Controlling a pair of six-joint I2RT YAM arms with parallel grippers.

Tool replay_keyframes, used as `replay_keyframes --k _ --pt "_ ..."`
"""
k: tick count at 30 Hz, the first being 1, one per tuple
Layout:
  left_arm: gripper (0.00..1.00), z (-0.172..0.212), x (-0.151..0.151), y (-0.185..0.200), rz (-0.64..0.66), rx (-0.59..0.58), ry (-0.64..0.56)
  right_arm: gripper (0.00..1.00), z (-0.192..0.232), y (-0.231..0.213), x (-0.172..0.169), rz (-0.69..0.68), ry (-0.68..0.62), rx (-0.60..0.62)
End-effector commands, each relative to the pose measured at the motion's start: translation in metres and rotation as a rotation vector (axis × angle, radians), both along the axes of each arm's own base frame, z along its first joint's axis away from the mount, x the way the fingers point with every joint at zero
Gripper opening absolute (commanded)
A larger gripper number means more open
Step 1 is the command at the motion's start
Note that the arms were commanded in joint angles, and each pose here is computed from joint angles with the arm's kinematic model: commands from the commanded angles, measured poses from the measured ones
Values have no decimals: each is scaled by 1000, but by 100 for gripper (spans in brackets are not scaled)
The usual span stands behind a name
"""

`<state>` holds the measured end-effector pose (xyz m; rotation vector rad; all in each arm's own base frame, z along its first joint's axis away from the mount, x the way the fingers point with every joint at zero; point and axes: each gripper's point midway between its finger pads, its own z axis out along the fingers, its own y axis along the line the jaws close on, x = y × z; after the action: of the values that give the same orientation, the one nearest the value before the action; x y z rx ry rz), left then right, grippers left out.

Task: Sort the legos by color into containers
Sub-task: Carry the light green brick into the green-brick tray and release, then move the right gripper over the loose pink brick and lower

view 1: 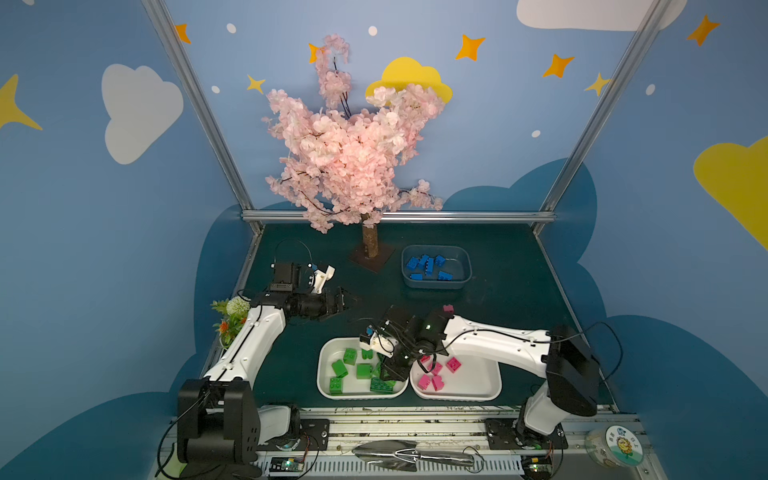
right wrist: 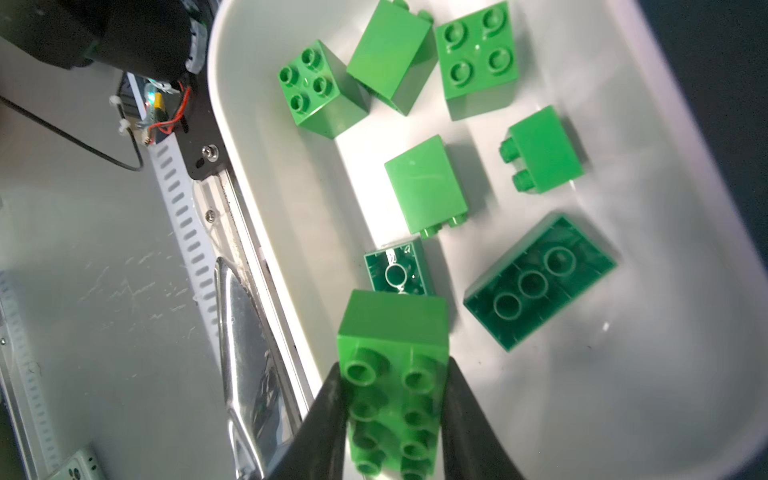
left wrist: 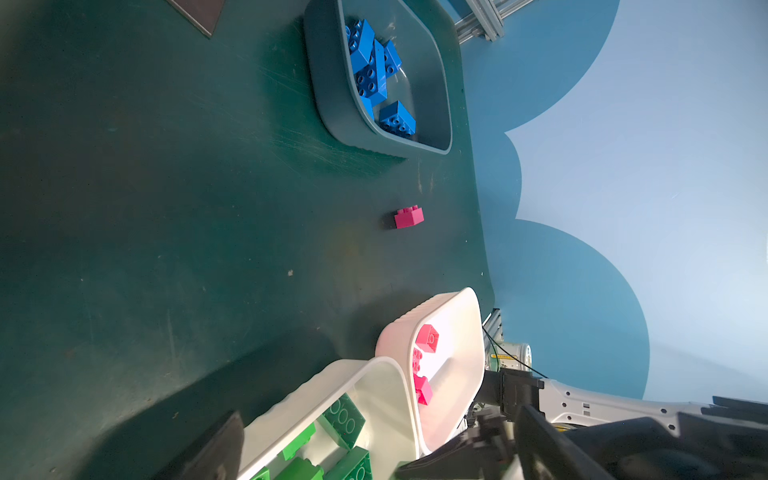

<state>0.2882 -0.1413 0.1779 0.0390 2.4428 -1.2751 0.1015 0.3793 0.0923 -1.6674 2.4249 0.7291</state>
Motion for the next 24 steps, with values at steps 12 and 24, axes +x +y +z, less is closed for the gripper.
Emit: replay_keyframes --k 12,24 --pt "99 6 1 2 -2 -5 -18 58 34 -19 46 -136 -21 51" --pt "99 8 5 2 -4 -13 -17 64 28 -151 155 -560 -113 -175"
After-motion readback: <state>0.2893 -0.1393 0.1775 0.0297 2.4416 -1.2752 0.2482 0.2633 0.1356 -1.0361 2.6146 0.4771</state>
